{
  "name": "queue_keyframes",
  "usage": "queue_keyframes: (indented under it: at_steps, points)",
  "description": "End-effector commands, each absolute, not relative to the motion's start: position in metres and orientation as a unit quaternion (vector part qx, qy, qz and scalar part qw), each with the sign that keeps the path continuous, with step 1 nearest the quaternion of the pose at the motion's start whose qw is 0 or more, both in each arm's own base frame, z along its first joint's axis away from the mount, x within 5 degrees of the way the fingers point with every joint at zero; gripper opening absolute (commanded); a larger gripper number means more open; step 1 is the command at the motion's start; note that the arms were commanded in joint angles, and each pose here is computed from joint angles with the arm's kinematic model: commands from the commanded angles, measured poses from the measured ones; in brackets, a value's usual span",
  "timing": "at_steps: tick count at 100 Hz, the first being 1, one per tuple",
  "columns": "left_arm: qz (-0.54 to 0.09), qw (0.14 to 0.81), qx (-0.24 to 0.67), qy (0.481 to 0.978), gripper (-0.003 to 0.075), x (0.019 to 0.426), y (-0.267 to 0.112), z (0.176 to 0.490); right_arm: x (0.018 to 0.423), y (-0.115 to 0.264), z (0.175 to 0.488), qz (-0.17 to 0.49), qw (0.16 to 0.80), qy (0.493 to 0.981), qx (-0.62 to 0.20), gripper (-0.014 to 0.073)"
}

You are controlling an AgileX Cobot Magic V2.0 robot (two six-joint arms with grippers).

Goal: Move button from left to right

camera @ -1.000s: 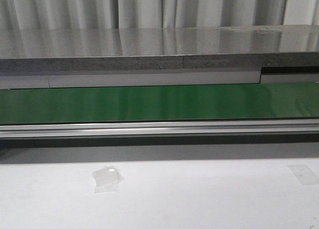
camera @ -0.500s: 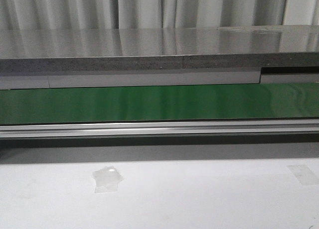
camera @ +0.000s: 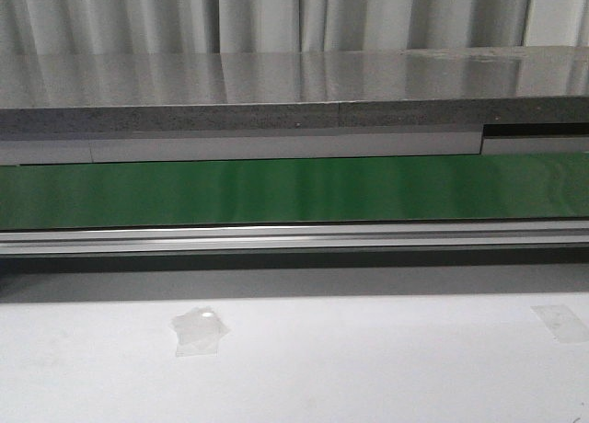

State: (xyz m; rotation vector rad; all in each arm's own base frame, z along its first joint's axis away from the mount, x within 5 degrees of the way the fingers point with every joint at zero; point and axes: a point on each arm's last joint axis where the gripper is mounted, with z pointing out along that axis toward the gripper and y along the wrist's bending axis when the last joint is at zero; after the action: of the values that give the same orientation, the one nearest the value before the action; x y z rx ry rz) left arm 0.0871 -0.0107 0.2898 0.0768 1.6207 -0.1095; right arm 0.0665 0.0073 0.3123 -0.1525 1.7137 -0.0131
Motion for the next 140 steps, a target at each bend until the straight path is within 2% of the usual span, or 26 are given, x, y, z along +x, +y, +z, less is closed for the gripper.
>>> queue_keyframes:
  at_steps: [1,23,107,140]
  points:
    - [-0.046,0.714,0.017,0.698,-0.002,0.088,-0.008,0.303,0.067,0.006,0.326,-0.009,0.685,0.726,-0.061,0.0227]
    - [-0.046,0.714,0.017,0.698,-0.002,0.088,-0.008,0.303,0.067,0.006,0.326,-0.009,0.685,0.726,-0.061,-0.0108]
    - [-0.046,0.714,0.017,0.698,-0.002,0.088,-0.008,0.303,0.067,0.006,0.326,-0.01,0.689,0.722,-0.059,-0.0101]
    - [-0.046,0.714,0.017,0.698,-0.002,0.088,-0.008,0.303,0.071,0.007,0.301,0.01,0.705,0.707,-0.057,-0.0101]
